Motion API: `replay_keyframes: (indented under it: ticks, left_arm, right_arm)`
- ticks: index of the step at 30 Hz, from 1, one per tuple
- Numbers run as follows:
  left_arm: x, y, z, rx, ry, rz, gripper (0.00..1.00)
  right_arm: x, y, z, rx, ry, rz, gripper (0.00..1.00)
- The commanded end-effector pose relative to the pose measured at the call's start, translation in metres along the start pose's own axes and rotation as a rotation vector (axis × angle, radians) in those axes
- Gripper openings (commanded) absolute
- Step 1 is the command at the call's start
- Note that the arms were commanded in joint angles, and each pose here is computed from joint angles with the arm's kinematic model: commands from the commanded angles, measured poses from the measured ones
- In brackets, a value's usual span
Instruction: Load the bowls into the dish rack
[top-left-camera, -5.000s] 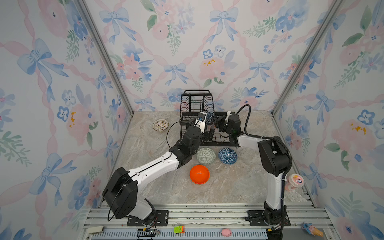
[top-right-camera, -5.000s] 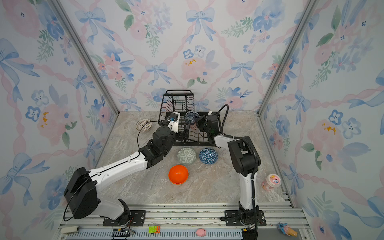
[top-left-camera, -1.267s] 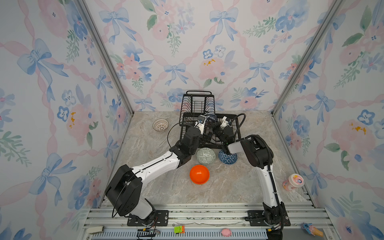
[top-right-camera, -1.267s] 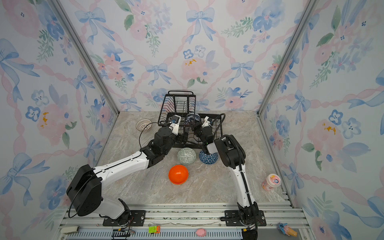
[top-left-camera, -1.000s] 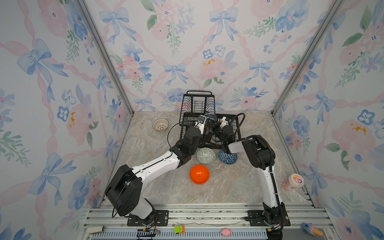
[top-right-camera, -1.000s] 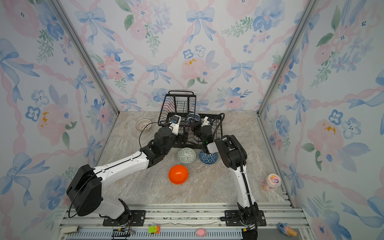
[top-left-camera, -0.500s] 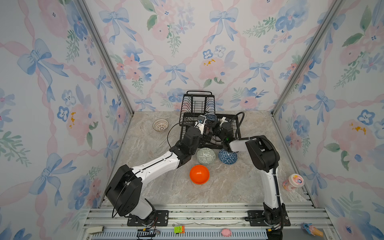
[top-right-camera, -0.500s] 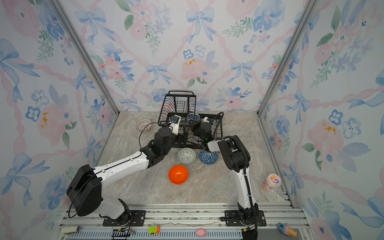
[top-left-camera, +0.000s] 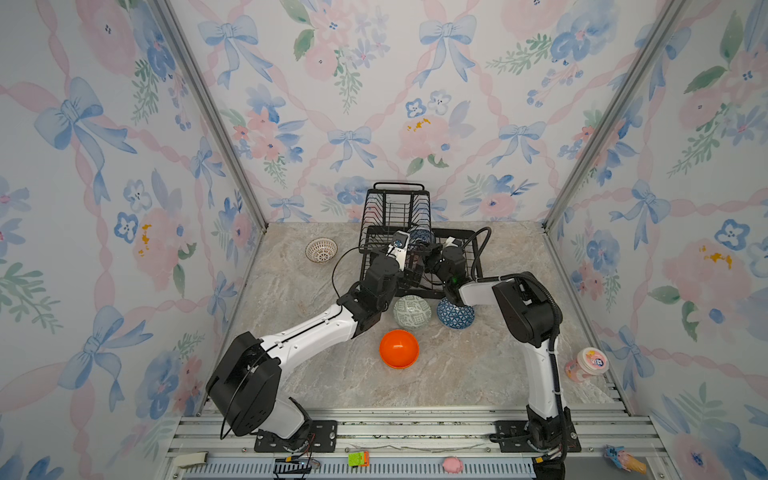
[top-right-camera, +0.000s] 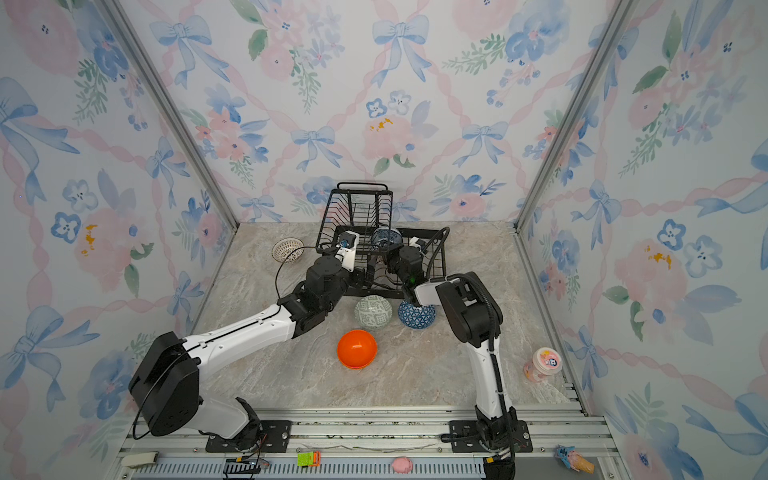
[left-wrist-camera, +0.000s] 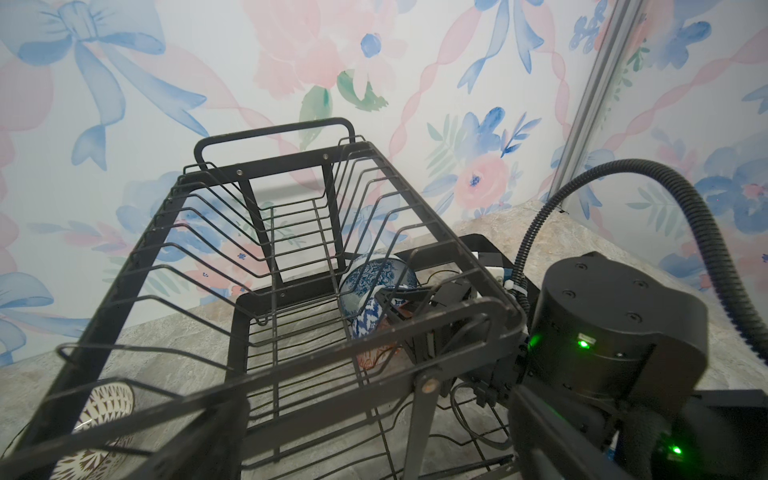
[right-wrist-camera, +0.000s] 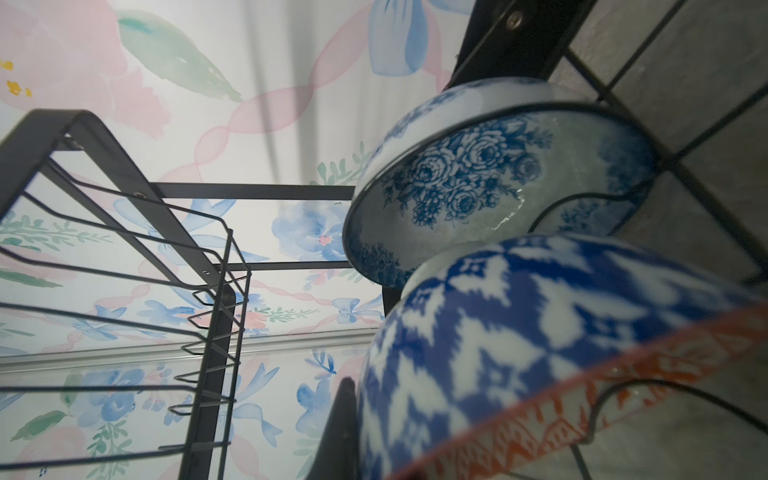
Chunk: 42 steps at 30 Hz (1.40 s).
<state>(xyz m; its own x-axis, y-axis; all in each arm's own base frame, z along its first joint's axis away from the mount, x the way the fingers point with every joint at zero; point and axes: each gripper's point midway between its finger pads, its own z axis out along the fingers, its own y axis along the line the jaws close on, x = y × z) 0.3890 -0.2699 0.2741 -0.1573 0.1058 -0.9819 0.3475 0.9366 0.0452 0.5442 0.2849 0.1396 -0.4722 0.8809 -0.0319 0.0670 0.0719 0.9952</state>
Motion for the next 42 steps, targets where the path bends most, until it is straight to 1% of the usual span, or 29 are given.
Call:
replay_keyframes:
  ticks: [1,3,6,14,18,26,35,42]
  left_arm:
    - [-0.005,0.005,-0.005,-0.004,-0.015,-0.027,0.98]
    - [-0.006,0.005,-0.006,-0.004,-0.015,-0.029,0.98]
    - [-0.006,0.006,-0.007,-0.007,-0.012,-0.027,0.98]
    - [-0.004,0.009,-0.010,-0.013,-0.008,-0.032,0.98]
    - [-0.004,0.009,-0.010,-0.013,-0.005,-0.030,0.98]
    - [-0.004,0.009,-0.011,-0.012,-0.007,-0.036,0.98]
    - [-0.005,0.013,-0.014,-0.018,-0.007,-0.041,0.98]
    - [-0.006,0.015,-0.016,-0.020,-0.005,-0.048,0.98]
  right_arm:
    - [0.016,-0.015,-0.007,0.083,0.026,0.020,0.03]
    - [0.019,-0.018,-0.007,0.101,0.033,0.015,0.04]
    - [0.021,-0.019,-0.008,0.107,0.031,0.019,0.08]
    - [0.027,-0.028,-0.008,0.127,0.038,0.037,0.13]
    - [0.028,-0.032,-0.008,0.138,0.038,0.046,0.13]
    - [0.029,-0.026,-0.011,0.141,0.037,0.043,0.17]
    - [0.027,-0.023,-0.012,0.138,0.037,0.035,0.25]
    - [0.022,-0.016,-0.016,0.134,0.037,0.018,0.29]
